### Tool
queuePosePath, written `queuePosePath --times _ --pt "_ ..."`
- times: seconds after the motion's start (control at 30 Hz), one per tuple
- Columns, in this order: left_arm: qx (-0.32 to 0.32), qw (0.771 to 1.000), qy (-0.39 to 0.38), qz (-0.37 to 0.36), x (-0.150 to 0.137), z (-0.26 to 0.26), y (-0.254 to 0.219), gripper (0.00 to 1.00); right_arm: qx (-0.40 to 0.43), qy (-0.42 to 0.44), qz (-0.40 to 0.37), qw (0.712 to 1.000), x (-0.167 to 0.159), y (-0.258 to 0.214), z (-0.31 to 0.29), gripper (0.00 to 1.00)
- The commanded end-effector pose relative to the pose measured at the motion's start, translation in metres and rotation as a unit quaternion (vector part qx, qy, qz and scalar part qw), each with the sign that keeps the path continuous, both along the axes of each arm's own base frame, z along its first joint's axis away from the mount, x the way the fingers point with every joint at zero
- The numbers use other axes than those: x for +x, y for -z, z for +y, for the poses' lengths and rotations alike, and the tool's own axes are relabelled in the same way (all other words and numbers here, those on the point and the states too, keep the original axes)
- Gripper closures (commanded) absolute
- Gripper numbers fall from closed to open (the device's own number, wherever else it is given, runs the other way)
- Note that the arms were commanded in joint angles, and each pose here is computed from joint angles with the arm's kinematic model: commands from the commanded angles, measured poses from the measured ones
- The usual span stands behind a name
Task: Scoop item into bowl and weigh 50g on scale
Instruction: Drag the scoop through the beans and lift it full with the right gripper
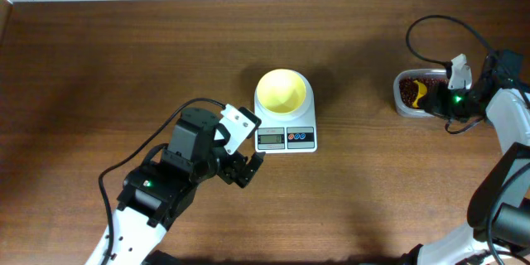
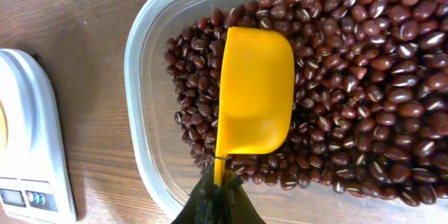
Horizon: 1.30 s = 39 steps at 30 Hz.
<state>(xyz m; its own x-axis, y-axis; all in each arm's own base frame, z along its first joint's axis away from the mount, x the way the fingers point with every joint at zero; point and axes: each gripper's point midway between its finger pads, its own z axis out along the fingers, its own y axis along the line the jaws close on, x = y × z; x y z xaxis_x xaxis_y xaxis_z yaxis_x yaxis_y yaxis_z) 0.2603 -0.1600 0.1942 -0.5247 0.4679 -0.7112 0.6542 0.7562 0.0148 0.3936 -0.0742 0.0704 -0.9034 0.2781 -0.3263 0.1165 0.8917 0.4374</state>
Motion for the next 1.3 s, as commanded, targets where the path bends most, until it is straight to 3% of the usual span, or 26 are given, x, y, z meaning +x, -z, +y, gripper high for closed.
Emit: queuePosePath --times 0.0,0.77,1.27 --pt "0.002 1.000 0.013 0.002 -0.003 -0.003 0.003 0.01 0.020 0.002 0.034 0.999 -0.008 0.022 0.006 0.96" --pt "0.002 1.000 0.013 0.002 -0.003 -0.003 0.003 0.01 0.134 0.061 -0.017 0.989 -0.010 -0.002 -0.023 0.96" --pt "0.002 1.000 0.013 0.002 -0.003 -0.003 0.003 0.01 0.242 0.077 -0.082 0.964 -0.012 -0.036 -0.035 0.96"
